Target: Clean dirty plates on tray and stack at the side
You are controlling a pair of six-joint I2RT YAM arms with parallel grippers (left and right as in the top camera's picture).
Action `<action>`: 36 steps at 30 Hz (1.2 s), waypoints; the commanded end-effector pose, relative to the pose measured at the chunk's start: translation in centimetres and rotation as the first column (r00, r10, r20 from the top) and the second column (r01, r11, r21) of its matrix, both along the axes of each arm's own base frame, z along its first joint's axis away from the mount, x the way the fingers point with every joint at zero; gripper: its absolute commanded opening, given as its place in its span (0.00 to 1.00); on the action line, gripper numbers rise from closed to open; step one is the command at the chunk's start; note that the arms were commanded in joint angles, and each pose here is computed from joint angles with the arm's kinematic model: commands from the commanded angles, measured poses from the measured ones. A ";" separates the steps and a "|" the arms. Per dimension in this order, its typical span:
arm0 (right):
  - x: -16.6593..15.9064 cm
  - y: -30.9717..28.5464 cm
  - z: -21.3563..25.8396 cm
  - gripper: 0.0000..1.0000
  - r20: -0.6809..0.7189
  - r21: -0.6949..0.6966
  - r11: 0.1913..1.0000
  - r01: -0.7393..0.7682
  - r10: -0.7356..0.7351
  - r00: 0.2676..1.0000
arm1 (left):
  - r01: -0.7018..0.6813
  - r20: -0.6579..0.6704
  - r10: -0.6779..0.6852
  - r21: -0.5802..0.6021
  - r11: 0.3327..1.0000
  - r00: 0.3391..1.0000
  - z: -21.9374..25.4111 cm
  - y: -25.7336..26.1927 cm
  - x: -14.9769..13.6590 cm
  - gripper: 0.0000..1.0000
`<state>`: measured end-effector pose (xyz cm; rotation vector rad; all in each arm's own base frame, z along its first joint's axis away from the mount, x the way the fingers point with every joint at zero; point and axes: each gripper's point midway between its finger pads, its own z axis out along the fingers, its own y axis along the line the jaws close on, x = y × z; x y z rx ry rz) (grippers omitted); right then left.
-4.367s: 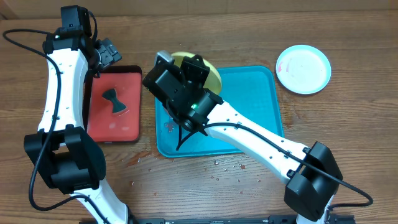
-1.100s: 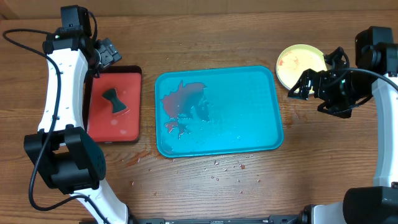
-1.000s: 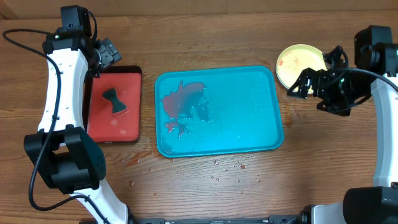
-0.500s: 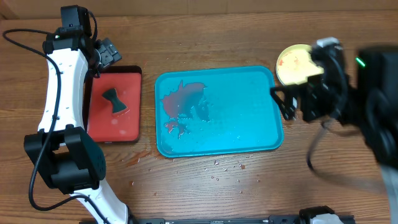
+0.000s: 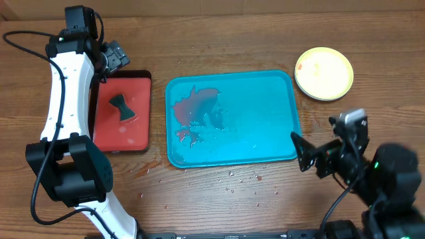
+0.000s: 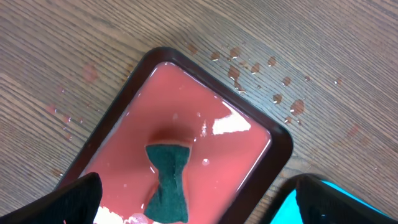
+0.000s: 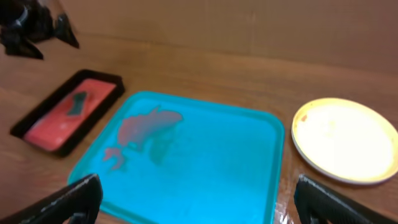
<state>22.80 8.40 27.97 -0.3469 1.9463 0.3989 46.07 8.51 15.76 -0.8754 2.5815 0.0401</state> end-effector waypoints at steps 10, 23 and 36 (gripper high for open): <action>0.6 -1.6 -5.3 1.00 0.262 0.028 0.997 0.065 -0.070 0.963 | 0.007 0.017 -0.007 0.009 1.000 1.000 0.8 0.0 0.1 1.00; 0.2 -1.8 -7.0 1.00 0.478 0.055 0.996 0.067 -0.085 0.874 | 0.008 0.017 -0.008 0.009 1.000 1.000 0.8 0.0 0.1 1.00; 1.5 -5.1 -7.8 1.00 0.482 0.088 0.962 0.260 -0.270 0.833 | 0.008 0.017 -0.008 0.009 1.000 1.000 0.8 0.0 0.1 1.00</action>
